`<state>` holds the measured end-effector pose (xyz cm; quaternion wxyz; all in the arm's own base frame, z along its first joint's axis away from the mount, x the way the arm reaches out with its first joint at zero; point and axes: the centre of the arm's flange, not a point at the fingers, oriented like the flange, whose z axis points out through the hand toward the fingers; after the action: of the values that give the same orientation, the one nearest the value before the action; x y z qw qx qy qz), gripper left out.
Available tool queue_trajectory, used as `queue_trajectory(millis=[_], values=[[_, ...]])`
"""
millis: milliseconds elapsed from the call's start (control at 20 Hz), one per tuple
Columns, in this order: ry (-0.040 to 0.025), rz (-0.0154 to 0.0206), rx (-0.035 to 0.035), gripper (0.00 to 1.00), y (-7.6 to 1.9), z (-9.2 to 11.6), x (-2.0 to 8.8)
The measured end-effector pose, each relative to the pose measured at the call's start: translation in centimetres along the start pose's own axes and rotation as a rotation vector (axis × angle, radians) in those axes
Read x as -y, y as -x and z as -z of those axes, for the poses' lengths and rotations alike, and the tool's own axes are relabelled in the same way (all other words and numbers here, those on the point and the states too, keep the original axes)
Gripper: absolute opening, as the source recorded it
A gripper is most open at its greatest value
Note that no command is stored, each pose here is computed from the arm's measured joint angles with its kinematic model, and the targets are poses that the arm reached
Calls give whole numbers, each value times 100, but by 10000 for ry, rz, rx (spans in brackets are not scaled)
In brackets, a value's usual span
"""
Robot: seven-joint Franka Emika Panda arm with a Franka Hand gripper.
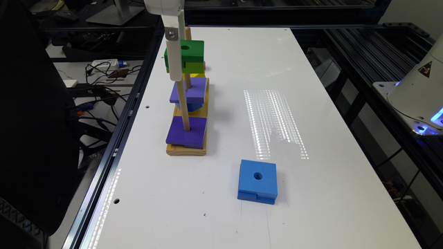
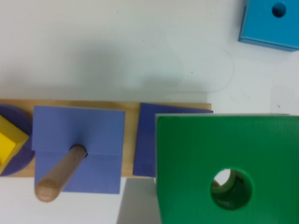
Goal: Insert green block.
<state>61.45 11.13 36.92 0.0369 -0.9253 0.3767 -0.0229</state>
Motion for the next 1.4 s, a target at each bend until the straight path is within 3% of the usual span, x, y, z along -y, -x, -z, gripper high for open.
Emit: queue_trajectory(millis=[300,650,1400], values=[[-2,0,-1,0,0,0,0],[2,-13,50,0,-14,-107,7],[0,-14,48,0,-15,-107,7]])
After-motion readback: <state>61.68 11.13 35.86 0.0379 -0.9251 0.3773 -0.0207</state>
